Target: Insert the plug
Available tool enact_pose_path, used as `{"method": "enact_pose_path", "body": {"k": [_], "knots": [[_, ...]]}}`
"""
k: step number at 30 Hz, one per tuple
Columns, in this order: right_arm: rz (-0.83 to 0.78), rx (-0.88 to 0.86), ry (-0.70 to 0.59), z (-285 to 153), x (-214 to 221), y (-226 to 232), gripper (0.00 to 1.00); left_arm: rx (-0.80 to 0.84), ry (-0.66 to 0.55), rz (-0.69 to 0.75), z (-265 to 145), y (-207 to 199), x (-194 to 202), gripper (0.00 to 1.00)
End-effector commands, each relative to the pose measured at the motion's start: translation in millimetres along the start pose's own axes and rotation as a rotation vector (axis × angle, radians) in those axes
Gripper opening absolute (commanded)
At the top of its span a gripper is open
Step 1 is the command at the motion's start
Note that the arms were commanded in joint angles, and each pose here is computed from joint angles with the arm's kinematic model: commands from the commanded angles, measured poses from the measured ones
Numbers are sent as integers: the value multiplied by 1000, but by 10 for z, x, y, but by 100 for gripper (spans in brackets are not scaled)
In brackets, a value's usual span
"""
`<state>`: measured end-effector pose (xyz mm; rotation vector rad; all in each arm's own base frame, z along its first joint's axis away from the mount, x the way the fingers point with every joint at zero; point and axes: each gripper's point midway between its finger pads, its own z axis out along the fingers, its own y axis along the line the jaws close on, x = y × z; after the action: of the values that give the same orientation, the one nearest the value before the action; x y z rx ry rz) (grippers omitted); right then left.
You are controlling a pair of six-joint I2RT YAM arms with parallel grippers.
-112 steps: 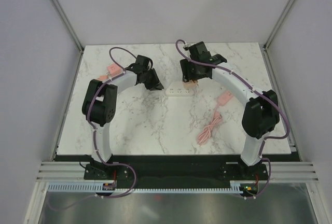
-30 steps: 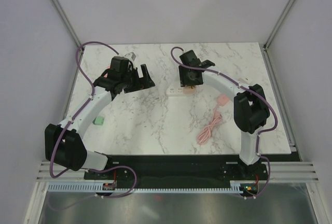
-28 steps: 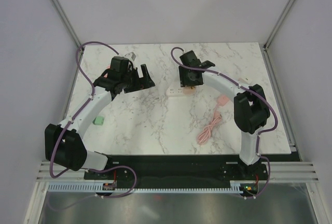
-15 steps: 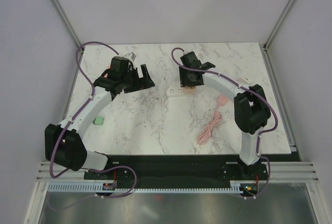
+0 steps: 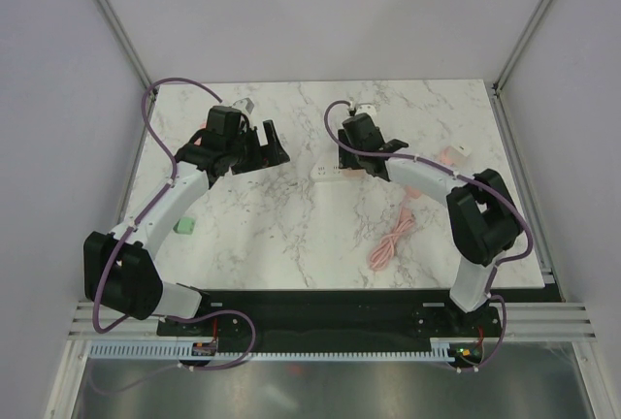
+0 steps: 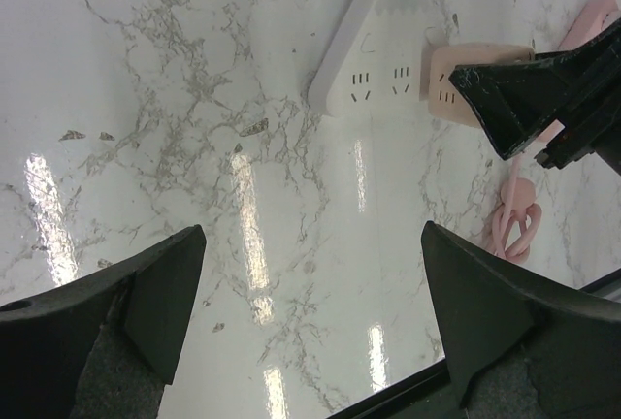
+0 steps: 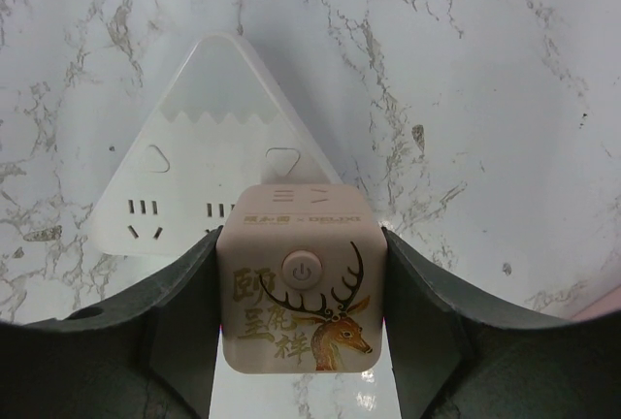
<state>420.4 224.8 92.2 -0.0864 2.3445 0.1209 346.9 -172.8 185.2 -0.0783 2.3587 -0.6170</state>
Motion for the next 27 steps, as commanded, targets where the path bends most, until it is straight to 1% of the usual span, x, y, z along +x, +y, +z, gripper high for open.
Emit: {"method": "enact_pose_path", "body": {"k": [1,7,9,13,18,22,27], "knots": [[-69,48,157,1,786,-99,0,-3,-65,31,-53,-4,-150,100],[-75,81,121,46,947,-115,0,-2,-63,29,-51,-6,-148,100],[-71,72,121,78,979,-94,0,-3,-65,29,-55,-3,-147,100],[-86,106,138,170,1067,-149,0,-7,-76,33,-80,2,-164,100],[-67,87,153,203,1179,-124,0,-19,-80,32,-79,28,-168,100],[-72,120,123,151,1236,-167,0,-18,-78,27,-72,25,-167,100],[-73,122,140,218,1364,-188,0,-15,-76,21,-62,16,-181,100]]}}
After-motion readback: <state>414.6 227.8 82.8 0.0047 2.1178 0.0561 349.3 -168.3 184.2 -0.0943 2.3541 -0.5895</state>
